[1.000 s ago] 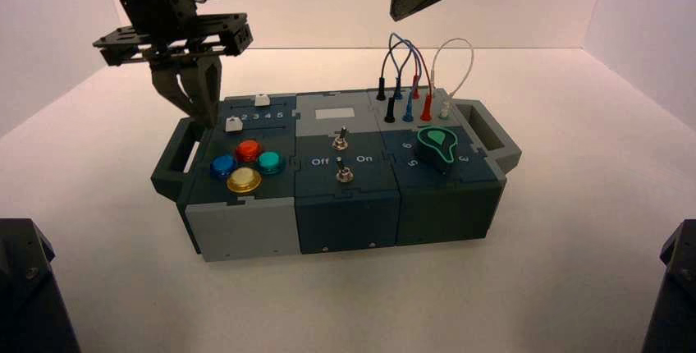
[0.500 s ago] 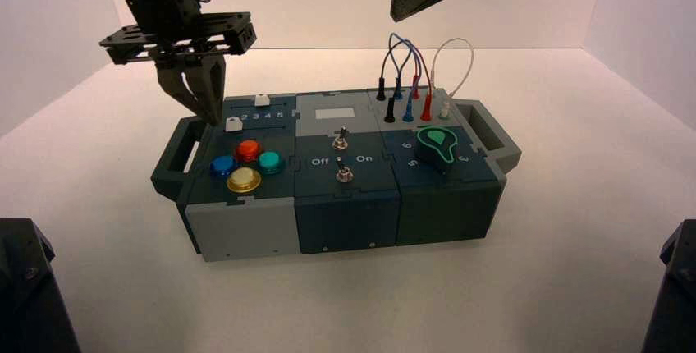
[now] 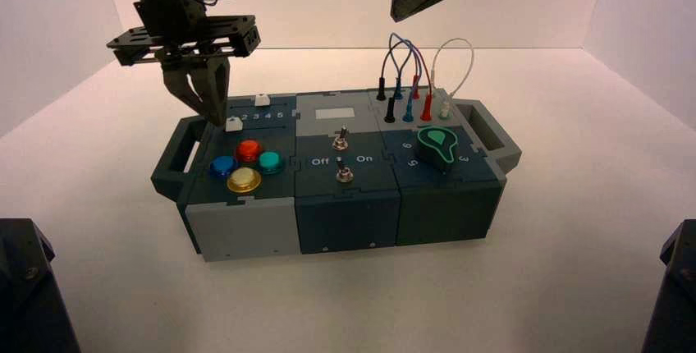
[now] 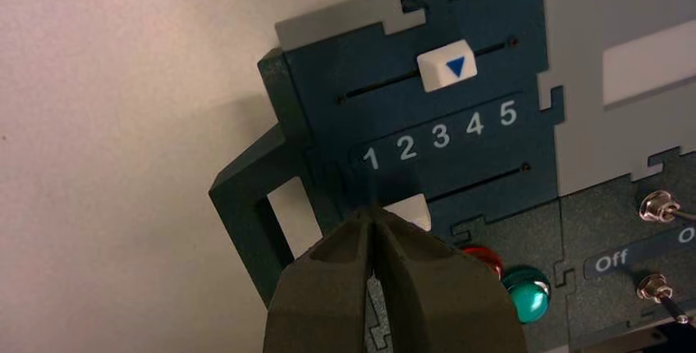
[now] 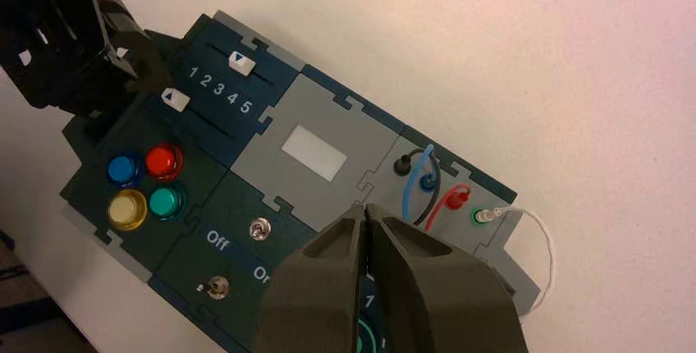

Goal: Move the bottom slider to position 3.

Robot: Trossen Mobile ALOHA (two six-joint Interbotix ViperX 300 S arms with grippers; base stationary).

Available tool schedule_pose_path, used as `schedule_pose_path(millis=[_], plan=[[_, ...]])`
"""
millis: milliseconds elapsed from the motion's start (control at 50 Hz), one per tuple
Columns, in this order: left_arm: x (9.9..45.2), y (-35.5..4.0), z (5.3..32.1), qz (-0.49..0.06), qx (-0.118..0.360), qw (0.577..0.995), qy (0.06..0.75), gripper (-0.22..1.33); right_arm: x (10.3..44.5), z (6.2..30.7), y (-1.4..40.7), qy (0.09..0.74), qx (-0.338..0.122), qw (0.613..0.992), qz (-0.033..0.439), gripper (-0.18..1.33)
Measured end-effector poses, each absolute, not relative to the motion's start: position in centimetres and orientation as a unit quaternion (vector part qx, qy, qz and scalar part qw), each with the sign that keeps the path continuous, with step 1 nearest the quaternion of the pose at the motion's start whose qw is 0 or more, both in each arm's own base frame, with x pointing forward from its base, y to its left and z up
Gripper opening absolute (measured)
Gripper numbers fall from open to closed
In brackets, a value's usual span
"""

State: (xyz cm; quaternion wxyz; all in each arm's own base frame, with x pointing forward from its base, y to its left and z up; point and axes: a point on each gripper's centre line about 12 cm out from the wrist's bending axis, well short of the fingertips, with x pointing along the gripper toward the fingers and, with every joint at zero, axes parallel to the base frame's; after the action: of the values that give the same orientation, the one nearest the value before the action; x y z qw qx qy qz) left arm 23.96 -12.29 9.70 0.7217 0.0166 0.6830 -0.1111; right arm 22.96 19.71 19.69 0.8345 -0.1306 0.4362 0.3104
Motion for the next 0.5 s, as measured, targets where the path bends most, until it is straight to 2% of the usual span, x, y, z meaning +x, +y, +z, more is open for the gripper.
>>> schedule_pose_path(millis=[500], plan=[[24.48, -13.18, 9.50, -0.119, 0.024, 0.720, 0.683, -0.16, 22.96, 19.69, 19.71, 0.436, -0.131, 0.834, 0.310, -0.14]])
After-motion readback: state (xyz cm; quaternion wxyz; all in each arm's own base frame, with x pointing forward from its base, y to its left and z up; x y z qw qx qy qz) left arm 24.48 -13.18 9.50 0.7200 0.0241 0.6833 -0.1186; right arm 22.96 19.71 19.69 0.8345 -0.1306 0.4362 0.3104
